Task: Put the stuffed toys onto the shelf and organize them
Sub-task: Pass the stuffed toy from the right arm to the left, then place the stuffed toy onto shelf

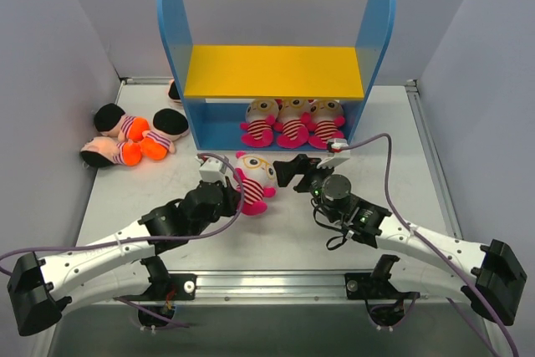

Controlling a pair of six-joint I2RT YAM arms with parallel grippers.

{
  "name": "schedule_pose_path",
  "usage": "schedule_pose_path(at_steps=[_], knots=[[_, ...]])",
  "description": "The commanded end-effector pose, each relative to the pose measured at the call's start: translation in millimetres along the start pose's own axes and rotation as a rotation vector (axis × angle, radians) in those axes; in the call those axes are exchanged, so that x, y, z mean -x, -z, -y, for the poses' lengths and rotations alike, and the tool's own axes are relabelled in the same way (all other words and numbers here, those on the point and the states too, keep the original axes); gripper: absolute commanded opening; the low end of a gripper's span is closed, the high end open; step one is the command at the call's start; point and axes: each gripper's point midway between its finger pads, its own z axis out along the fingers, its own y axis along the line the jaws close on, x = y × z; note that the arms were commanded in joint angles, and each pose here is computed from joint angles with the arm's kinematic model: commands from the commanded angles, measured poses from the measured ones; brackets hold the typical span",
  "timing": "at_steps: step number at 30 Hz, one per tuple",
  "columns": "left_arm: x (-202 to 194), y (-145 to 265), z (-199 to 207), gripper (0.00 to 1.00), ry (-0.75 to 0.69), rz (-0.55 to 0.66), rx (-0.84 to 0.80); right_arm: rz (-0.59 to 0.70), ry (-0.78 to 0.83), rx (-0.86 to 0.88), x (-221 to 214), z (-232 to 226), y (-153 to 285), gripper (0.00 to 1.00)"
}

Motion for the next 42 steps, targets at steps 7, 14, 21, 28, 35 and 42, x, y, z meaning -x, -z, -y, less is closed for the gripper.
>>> schedule_pose_path(at_steps=[7, 14, 21, 28, 35, 42], knots=[[55.4, 1.8, -47.5, 0.03, 0.054, 0.206, 0.091, 0.070, 0.080, 0.039, 41.4, -4.5, 32.3, 0.89], [104.6, -9.7, -70.5, 0.02, 0.047, 0.345, 0.106, 0.098, 0.095, 0.037, 50.8, 6.3, 51.0, 0.90], [139.1, -42.3, -84.5, 0.02, 0.059, 0.426, 0.066, 0.121, 0.106, 0.051, 59.1, 10.7, 64.2, 0.90], [153.0, -80.7, -91.7, 0.02, 0.030, 0.453, 0.066, 0.130, 0.135, 0.058, 62.6, 13.5, 70.9, 0.90], [162.5, -107.7, -103.8, 0.02, 0.002, 0.495, 0.102, 0.136, 0.151, 0.070, 65.1, 13.3, 74.6, 0.90], [164.9, -133.0, -114.5, 0.03, -0.016, 0.519, 0.121, 0.129, 0.161, 0.076, 65.1, 13.0, 76.6, 0.90]])
